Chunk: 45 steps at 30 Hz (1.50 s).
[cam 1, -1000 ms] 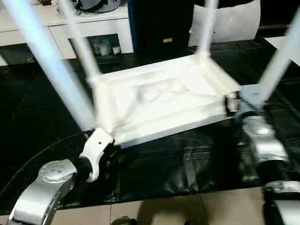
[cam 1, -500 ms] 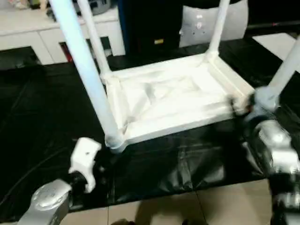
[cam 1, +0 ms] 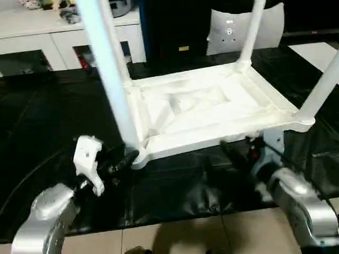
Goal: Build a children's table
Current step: Rotate table base
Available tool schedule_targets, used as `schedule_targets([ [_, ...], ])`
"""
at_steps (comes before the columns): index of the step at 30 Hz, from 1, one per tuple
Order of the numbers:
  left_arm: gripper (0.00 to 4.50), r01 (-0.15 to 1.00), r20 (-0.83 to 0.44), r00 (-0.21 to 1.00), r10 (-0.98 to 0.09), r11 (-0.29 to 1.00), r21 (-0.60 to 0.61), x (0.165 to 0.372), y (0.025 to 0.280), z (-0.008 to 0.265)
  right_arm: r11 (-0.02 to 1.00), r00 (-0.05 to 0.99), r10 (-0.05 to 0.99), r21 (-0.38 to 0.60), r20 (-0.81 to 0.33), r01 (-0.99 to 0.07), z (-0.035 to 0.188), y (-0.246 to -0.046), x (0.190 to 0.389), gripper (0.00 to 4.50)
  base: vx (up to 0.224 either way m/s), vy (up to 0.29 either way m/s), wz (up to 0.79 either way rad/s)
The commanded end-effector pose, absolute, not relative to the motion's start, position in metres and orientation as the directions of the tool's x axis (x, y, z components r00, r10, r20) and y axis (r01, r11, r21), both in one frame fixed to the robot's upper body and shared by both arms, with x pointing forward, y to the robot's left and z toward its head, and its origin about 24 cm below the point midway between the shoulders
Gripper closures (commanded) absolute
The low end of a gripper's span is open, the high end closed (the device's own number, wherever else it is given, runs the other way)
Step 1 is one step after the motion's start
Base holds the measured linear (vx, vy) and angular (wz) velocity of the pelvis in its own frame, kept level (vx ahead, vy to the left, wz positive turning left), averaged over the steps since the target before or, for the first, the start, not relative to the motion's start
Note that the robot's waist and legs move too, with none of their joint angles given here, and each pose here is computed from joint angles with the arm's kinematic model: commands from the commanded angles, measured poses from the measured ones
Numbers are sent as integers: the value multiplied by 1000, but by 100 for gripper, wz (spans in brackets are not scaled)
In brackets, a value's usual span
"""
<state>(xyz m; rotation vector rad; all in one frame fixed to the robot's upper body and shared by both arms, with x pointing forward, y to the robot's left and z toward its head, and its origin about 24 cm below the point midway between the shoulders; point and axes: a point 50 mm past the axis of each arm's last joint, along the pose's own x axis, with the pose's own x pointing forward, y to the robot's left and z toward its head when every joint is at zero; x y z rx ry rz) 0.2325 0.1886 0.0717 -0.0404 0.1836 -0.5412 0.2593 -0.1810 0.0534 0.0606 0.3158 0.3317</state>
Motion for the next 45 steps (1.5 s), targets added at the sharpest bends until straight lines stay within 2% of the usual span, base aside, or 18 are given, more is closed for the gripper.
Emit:
schedule_targets([
  [1,194,498,-162,849,-503,864,-70,239,193,72,937,881,349,116,-318,-329,54,-176,257,0,0,0,0],
  [6,194,503,-153,846,-510,860,-85,250,202,74,929,854,369,124,-368,-348,48,-170,255,0,0,0,0],
  [9,194,618,-141,767,-626,780,-101,257,204,76,927,836,374,121,-401,-356,45,-170,257,0,0,0,0],
  [12,194,673,-149,717,-681,732,-108,260,204,77,926,834,374,115,-406,-359,44,-171,261,0,0,0,0],
  [22,112,783,-139,595,-792,610,-124,290,216,87,922,824,380,104,-421,-372,41,-174,275,0,0,0,0],
  [30,44,857,-123,485,-866,499,-131,306,207,93,918,819,385,86,-425,-387,40,-176,287,0,0,0,0],
  [32,29,898,-88,394,-915,404,-172,303,192,94,911,811,396,72,-431,-407,37,-172,292,0,0,0,0],
  [34,17,907,-76,369,-926,377,-186,301,188,95,909,808,399,68,-433,-412,36,-171,293,0,0,0,0],
  [35,4,931,-54,279,-959,284,-231,288,176,95,903,802,411,72,-433,-423,35,-166,296,0,0,0,0],
  [37,4,934,-47,259,-965,262,-243,284,173,94,902,801,414,73,-432,-426,35,-164,297,0,0,0,0],
  [40,4,945,-41,152,-987,158,-288,262,162,96,899,803,421,76,-422,-432,36,-159,299,0,0,0,0],
  [45,4,948,-38,72,-997,80,-309,243,149,98,896,802,427,72,-417,-439,35,-154,300,0,0,0,0],
])
